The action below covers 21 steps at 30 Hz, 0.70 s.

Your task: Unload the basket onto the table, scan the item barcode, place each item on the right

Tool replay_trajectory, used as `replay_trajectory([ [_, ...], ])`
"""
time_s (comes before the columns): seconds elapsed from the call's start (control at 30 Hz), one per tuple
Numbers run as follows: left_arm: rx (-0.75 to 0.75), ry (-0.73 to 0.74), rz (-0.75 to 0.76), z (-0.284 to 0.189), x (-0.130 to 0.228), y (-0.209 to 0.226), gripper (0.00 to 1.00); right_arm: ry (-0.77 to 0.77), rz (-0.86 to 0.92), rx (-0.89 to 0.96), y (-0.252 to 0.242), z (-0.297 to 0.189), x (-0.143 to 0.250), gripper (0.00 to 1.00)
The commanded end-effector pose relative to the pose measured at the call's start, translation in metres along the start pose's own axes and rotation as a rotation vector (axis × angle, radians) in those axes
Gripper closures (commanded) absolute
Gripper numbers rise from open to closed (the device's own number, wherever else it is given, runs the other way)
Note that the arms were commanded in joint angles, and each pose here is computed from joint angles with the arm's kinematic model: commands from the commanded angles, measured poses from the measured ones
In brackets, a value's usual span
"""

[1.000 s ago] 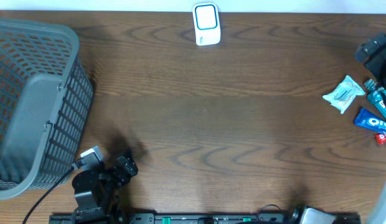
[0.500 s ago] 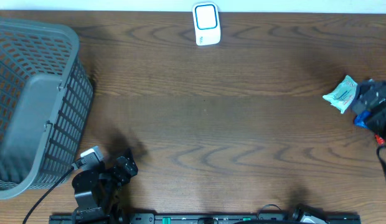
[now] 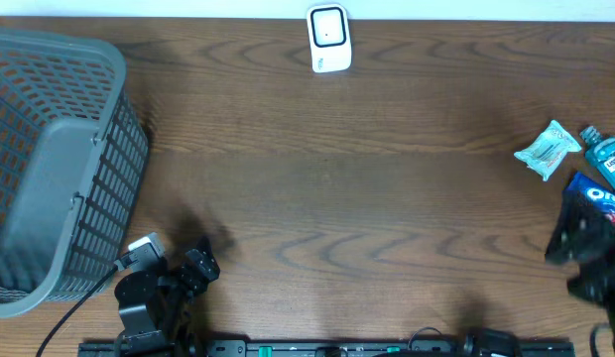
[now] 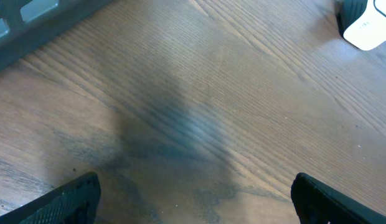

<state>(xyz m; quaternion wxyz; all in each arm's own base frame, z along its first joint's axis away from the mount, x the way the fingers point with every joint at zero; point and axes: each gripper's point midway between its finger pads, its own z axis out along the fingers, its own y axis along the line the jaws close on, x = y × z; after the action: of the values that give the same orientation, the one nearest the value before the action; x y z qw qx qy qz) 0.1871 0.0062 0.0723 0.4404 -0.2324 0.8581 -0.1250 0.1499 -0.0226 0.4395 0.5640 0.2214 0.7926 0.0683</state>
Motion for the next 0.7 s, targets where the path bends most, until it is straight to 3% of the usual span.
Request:
replay_trajectory([
  [0.0,-0.007,0.019,-0.001,0.001,0.006,0.002,0.02,-0.089,-0.042,-0.031,-0.001,-0.025,-0.004,0.01],
  [0.33,-0.007,0.019,-0.001,0.001,0.006,0.002,0.02,-0.279,-0.162,-0.143,-0.006,-0.047,0.01,0.01],
  [0.67,-0.007,0.019,-0.001,0.001,0.006,0.002,0.02,-0.428,-0.151,-0.292,-0.004,0.004,0.054,0.01],
])
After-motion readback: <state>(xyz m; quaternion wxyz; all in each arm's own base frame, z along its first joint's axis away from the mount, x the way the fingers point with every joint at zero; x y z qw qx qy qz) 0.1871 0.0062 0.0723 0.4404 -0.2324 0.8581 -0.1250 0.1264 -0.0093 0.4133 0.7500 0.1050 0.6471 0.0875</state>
